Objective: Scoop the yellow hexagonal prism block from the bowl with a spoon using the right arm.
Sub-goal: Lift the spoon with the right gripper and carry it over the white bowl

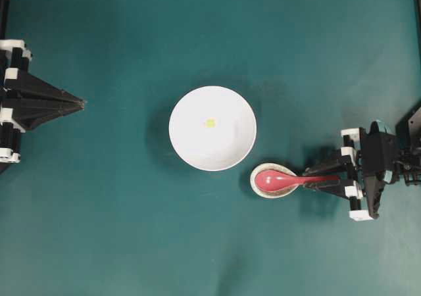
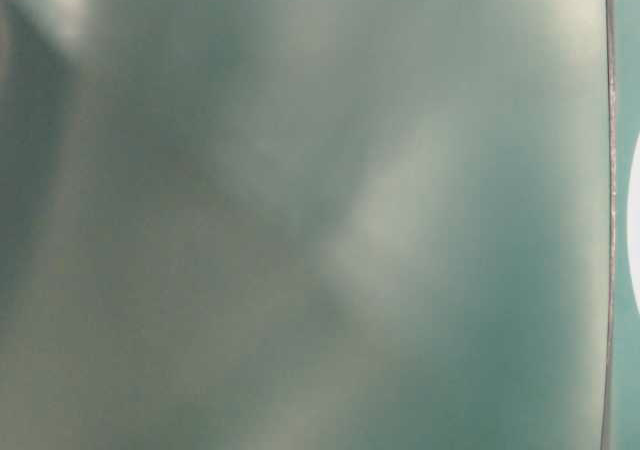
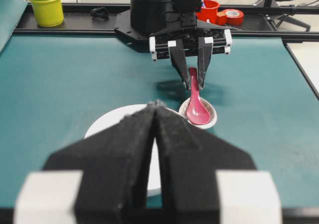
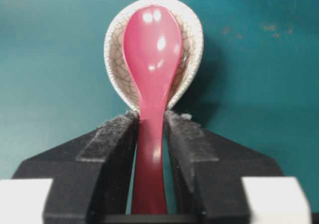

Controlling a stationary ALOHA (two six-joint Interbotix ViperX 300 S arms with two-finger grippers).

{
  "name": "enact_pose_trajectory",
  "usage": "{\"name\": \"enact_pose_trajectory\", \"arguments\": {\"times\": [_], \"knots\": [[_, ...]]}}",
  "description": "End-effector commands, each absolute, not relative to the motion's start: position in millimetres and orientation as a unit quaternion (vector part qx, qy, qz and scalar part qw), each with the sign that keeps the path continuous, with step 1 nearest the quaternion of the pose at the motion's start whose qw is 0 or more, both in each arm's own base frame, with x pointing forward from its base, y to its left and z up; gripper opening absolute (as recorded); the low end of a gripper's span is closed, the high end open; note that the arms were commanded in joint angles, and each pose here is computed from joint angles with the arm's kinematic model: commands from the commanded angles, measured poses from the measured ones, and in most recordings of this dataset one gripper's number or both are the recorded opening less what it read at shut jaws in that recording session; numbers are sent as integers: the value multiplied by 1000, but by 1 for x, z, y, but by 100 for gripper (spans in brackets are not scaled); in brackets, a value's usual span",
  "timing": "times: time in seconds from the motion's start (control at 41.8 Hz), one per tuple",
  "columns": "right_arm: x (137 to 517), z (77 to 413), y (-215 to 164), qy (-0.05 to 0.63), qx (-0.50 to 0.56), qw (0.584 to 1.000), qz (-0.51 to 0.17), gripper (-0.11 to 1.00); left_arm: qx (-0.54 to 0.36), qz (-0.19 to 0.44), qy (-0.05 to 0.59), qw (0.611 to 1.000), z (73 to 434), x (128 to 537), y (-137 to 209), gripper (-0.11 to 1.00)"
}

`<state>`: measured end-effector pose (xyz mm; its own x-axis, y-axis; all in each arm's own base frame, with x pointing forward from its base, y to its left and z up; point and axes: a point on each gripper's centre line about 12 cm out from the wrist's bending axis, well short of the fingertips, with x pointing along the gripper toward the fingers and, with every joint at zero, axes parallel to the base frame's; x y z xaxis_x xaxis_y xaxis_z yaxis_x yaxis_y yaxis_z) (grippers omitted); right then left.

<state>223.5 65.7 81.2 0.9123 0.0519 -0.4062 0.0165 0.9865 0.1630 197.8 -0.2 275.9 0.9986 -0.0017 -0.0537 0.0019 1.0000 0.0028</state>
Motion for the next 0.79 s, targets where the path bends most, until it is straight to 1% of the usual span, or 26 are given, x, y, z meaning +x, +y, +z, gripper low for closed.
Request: {"name": "enact_pose_trajectory", "arguments": {"times": [0.0,0.096,0.455,0.766], "knots": [[226,85,68,200,84,976,12,30,2,-1,19,1000,283,201,0,0],[226,85,68,200,85,976,12,23,1,-1,19,1000,283,201,0,0],[231,93,71,185,91,978,17,23,1,-1,15,1000,285,200,0,0],[234,121,69,163,124,979,21,23,1,0,13,1000,286,199,0,0]]}}
